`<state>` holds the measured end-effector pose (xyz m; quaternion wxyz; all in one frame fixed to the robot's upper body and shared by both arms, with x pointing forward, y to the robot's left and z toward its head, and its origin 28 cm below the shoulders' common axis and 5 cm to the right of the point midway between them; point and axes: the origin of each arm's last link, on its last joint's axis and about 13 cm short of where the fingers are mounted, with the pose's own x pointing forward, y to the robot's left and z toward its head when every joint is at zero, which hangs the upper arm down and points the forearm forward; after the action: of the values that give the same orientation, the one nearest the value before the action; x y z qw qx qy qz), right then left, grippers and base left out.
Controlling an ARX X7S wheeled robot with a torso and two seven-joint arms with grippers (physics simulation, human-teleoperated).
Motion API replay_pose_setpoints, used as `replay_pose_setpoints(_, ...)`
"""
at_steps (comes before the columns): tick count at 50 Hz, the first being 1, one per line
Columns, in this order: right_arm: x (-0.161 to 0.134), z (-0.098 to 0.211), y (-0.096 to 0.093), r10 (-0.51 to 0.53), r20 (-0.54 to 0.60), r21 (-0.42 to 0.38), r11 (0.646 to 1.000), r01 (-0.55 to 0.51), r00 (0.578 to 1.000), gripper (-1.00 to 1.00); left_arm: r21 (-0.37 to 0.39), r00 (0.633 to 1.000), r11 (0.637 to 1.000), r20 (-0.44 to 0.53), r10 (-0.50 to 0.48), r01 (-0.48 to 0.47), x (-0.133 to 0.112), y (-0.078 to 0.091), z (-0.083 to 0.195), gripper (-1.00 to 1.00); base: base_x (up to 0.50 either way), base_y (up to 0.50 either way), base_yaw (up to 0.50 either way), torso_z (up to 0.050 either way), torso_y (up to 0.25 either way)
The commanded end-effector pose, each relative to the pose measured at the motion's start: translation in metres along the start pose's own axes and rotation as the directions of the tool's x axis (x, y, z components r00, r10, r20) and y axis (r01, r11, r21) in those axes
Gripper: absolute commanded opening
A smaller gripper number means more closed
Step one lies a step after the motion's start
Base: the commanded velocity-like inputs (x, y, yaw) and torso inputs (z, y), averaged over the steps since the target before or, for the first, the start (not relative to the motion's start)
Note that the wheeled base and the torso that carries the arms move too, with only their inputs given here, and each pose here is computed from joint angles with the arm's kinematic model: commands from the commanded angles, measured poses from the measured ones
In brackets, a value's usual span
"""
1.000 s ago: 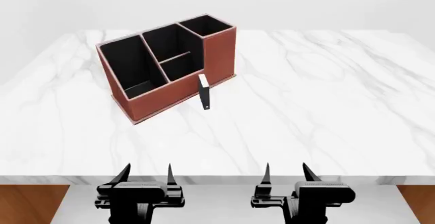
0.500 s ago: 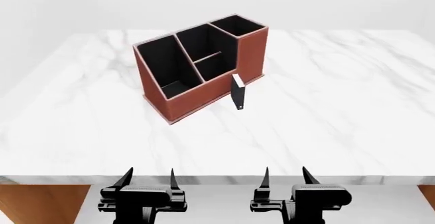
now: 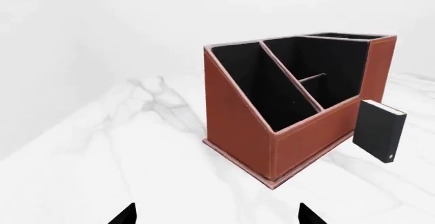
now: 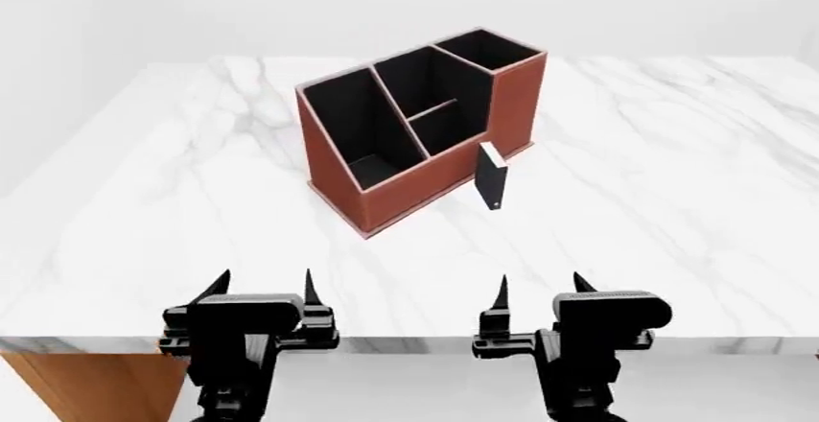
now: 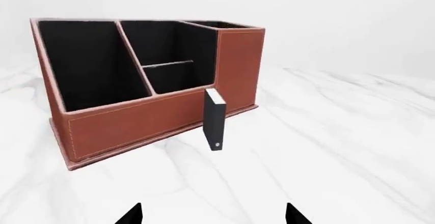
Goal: Pick up the book and place it in the left compartment of the caddy.
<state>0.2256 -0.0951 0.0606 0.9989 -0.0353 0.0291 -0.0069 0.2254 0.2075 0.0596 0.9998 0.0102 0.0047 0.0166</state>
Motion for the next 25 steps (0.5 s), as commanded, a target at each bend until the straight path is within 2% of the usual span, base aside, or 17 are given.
replay_pose_setpoints(1, 0.0042, 0.0505, -0.0068, 0.02, 0.033, 0.008, 1.0, -0.02, 0.999, 1.0, -0.023, 0.998, 1.0, 0.069, -0.005, 0.006, 0.0075, 0.005, 0.0472, 1.0, 0.5, 0.0, 0.0, 0.0, 0.0)
replay_pose_setpoints(25, 0.0081, 0.0416, -0.0038, 0.053, 0.016, -0.003, 0.999, -0.053, 0.998, 1.0, -0.025, 0.998, 1.0, 0.058, -0.002, 0.003, 0.0052, 0.0059, 0.0386, 1.0, 0.5, 0.0, 0.0, 0.0, 0.0)
